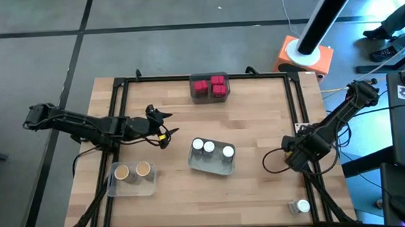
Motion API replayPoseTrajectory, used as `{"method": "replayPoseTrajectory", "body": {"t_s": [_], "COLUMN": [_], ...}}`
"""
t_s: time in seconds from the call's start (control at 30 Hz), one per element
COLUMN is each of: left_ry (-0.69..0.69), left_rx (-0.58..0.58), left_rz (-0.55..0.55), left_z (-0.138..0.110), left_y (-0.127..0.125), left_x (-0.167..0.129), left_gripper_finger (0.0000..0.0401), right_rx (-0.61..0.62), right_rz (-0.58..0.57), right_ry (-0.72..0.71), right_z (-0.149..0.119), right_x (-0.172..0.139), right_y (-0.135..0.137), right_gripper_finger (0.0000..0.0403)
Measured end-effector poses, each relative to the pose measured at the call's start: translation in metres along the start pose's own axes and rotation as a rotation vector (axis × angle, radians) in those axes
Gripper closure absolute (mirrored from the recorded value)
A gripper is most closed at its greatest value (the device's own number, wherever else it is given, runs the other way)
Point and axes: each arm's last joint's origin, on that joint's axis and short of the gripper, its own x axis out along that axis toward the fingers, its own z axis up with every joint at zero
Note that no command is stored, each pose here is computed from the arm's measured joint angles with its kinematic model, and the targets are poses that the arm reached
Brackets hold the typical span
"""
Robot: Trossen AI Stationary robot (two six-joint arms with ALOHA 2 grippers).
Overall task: Sort spices by type
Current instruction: Put the brown seasoning bottle into the transparent bin
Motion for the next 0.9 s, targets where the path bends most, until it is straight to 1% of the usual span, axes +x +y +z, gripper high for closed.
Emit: {"method": "replayPoseTrajectory", "body": {"t_s": [0.07, 0.17, 0.3, 0.47, 0.77, 0.9], "left_ry": [0.000, 0.000, 0.000, -0.001, -0.008, -0.010], "left_rx": [0.000, 0.000, -0.001, -0.005, -0.013, -0.014], "left_rz": [0.000, 0.000, 0.000, 0.000, -0.001, -0.002], "left_z": [0.000, 0.000, 0.000, 0.000, 0.001, 0.001], "left_y": [0.000, 0.000, 0.000, 0.000, 0.000, 0.000], "left_x": [0.000, 0.000, 0.000, 0.000, 0.000, 0.000], "left_gripper_finger": [0.0090, 0.0090, 0.0090, 0.0090, 0.0090, 0.0090], "right_rx": [0.006, 0.030, 0.090, 0.122, 0.199, 0.205], "right_rz": [0.013, 0.005, 0.015, 0.055, 0.169, 0.192], "right_ry": [-0.028, -0.027, -0.013, -0.015, 0.003, -0.016], "right_z": [0.001, 0.001, 0.001, 0.003, 0.006, 0.007], "right_x": [-0.001, -0.001, -0.001, 0.000, -0.001, -0.001], "right_y": [0.002, 0.001, 0.001, 0.006, 0.016, 0.018], "right_gripper_finger": [0.0038, 0.0039, 0.0040, 0.0040, 0.0040, 0.0040]}}
